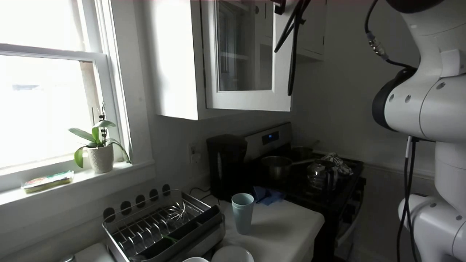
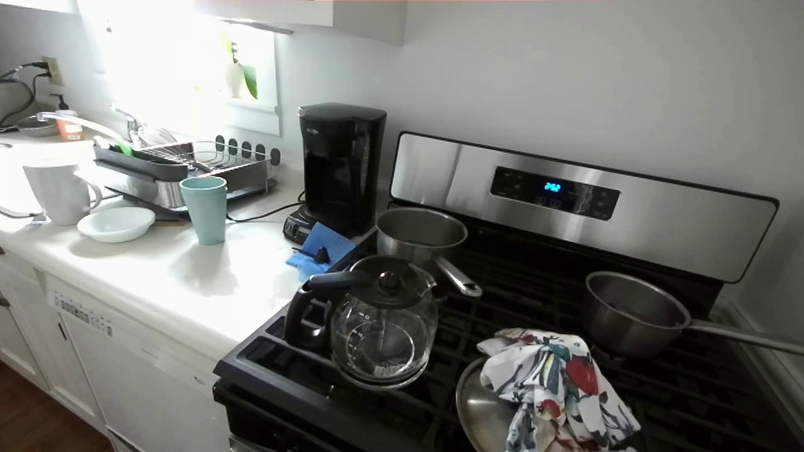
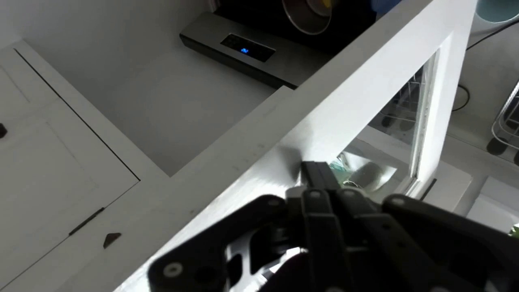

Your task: Place the cup in the cabinet, then close the cabinet

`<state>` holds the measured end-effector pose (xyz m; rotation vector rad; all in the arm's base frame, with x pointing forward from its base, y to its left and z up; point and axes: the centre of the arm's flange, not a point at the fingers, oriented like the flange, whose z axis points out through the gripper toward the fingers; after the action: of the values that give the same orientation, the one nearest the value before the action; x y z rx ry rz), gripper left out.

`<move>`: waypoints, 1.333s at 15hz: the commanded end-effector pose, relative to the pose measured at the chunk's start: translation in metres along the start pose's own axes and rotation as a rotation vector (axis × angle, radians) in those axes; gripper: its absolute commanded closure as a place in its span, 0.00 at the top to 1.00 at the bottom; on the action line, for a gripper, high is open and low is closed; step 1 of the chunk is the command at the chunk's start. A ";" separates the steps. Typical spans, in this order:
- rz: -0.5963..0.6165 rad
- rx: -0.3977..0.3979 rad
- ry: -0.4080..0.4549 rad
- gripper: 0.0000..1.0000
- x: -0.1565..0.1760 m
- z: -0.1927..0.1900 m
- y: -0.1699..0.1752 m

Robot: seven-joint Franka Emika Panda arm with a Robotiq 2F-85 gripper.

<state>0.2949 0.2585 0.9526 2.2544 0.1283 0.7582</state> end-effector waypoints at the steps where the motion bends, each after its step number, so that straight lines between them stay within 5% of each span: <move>1: 0.020 0.004 -0.020 0.00 -0.004 0.036 0.016; 6: 0.053 0.022 -0.011 0.00 -0.006 0.065 0.042; 14: 0.014 0.187 0.097 0.00 -0.006 0.104 0.061; 20: -0.020 0.187 0.048 0.00 -0.012 0.139 0.088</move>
<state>0.3684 0.1473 0.9710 2.4100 0.2051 0.8162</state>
